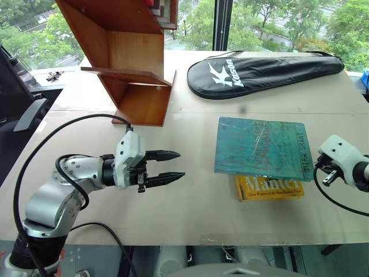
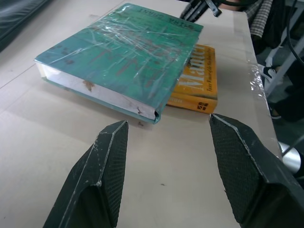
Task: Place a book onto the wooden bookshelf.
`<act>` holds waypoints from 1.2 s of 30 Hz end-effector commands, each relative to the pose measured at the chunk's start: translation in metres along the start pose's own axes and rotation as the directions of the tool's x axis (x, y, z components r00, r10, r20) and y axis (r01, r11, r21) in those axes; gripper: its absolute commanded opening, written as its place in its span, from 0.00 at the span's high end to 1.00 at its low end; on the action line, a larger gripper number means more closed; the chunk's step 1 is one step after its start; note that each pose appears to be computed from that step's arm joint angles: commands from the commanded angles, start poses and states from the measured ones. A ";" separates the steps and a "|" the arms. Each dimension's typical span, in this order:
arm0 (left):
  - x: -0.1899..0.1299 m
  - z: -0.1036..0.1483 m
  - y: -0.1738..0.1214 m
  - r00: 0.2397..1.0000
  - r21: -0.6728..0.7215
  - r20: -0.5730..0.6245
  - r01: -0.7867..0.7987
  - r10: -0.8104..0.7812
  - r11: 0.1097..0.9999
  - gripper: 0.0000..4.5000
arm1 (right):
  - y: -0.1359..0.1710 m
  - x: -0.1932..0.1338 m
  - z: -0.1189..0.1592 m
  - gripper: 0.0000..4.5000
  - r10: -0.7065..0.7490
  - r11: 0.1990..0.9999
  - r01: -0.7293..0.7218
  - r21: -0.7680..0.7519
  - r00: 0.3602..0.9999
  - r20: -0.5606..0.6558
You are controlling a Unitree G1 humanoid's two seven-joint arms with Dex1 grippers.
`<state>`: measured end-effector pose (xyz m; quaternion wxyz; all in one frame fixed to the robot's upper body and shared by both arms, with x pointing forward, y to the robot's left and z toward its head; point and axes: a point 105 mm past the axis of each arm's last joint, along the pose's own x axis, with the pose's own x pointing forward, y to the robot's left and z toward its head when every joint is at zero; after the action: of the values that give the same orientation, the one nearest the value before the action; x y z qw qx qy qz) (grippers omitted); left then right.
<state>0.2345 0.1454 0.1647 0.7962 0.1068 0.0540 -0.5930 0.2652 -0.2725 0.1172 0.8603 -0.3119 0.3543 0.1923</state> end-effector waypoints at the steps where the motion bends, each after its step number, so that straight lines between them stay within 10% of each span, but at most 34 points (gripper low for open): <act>1: 0.003 0.009 -0.006 1.000 0.038 0.026 0.013 -0.014 0.999 0.38 | 0.014 0.008 0.014 0.98 0.091 0.996 -0.092 0.019 0.994 0.068; 19: -0.006 -0.016 -0.004 0.996 -0.102 0.001 -0.093 0.093 0.990 0.38 | 0.090 0.031 0.083 0.98 0.266 0.946 -0.309 0.096 0.910 0.317; 27: -0.003 -0.032 0.015 0.945 -0.448 0.037 -0.275 0.325 0.851 0.38 | 0.088 -0.027 0.041 0.98 0.283 0.954 -0.297 -0.045 0.837 0.468; 36: 0.027 -0.054 0.041 0.900 -0.869 -0.021 -0.232 0.435 0.438 0.38 | 0.098 -0.103 0.060 0.17 0.258 0.947 -0.306 -0.094 0.555 0.791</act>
<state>0.2803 0.1435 0.1103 0.8544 -0.3183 0.2229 -0.3450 0.1747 -0.1792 0.1710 0.8999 -0.1000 0.0255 0.4237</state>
